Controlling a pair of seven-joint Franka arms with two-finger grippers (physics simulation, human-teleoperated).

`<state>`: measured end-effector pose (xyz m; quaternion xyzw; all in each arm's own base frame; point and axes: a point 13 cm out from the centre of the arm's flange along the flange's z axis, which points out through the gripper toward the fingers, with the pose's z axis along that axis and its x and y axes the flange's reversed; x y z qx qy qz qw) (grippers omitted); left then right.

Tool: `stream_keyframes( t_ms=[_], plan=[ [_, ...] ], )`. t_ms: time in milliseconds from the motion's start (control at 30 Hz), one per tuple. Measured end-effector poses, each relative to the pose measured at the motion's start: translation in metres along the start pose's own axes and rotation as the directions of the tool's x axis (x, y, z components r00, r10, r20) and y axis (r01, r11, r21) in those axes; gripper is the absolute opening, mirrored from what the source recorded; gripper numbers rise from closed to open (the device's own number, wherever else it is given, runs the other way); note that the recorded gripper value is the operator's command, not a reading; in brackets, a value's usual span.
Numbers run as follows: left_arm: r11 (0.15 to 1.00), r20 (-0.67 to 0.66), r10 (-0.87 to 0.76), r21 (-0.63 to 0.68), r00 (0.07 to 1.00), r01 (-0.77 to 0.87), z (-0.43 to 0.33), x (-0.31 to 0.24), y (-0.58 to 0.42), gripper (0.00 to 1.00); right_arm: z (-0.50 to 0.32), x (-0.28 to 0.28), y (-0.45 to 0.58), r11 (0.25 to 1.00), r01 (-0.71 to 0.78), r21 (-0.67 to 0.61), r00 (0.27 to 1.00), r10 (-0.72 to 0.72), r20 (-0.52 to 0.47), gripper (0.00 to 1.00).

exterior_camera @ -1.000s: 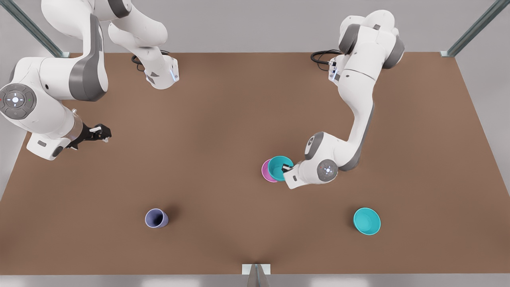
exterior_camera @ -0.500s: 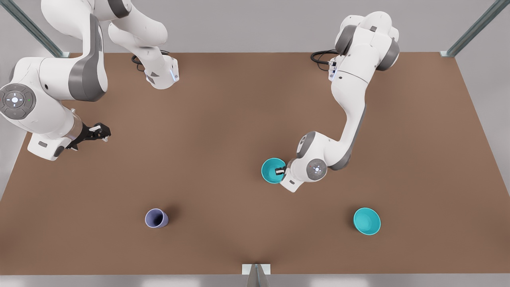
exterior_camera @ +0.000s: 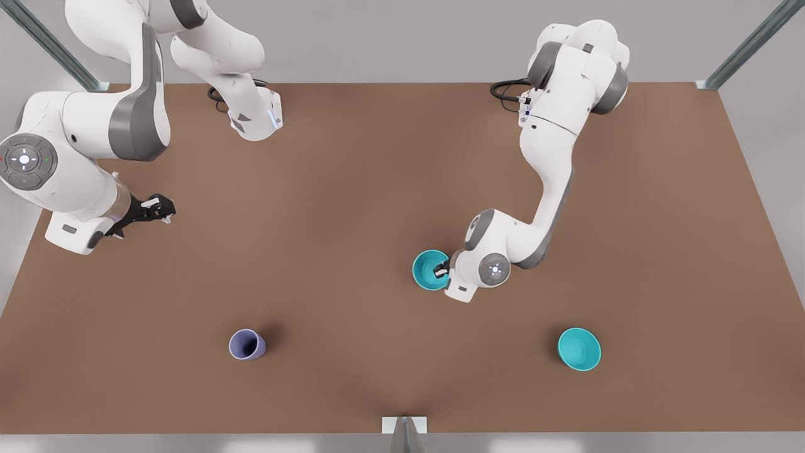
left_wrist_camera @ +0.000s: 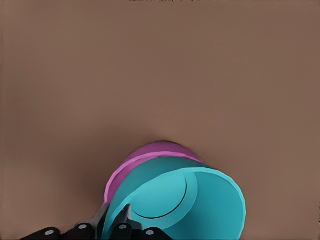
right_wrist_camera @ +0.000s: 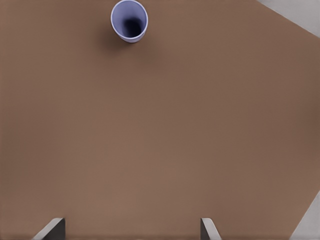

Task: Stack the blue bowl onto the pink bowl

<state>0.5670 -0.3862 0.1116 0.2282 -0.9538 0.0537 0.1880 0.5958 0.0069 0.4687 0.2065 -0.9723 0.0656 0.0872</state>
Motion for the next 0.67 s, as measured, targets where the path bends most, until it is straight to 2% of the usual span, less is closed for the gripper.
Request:
stream_keyframes(
  t_ms=[133,267,433,500,667],
  plan=[
    [0.999,0.011,-0.038,0.025,0.999,0.038,-0.044,-0.006,0.009,1.0,0.0,0.0,0.0,1.0,0.004,0.0,1.0,-0.004,0.0,1.0],
    [0.996,0.143,-0.08,0.04,0.987,0.075,-0.224,-0.032,0.101,1.0,0.0,0.0,0.0,1.0,0.006,0.0,1.0,-0.006,0.0,1.0],
    [0.998,0.221,-0.019,-0.048,0.975,0.03,-0.352,-0.001,0.19,1.0,0.0,0.0,0.0,1.0,0.009,0.001,1.0,-0.009,0.0,1.0],
    [0.995,0.237,0.031,-0.095,0.971,-0.008,-0.383,0.014,0.231,1.0,0.0,0.0,0.0,1.0,0.01,0.001,1.0,-0.01,-0.001,1.0],
    [0.974,0.196,0.179,-0.175,0.964,-0.145,-0.392,0.026,0.257,1.0,0.0,0.0,0.0,1.0,0.012,0.0,1.0,-0.012,-0.001,1.0]
  ],
)
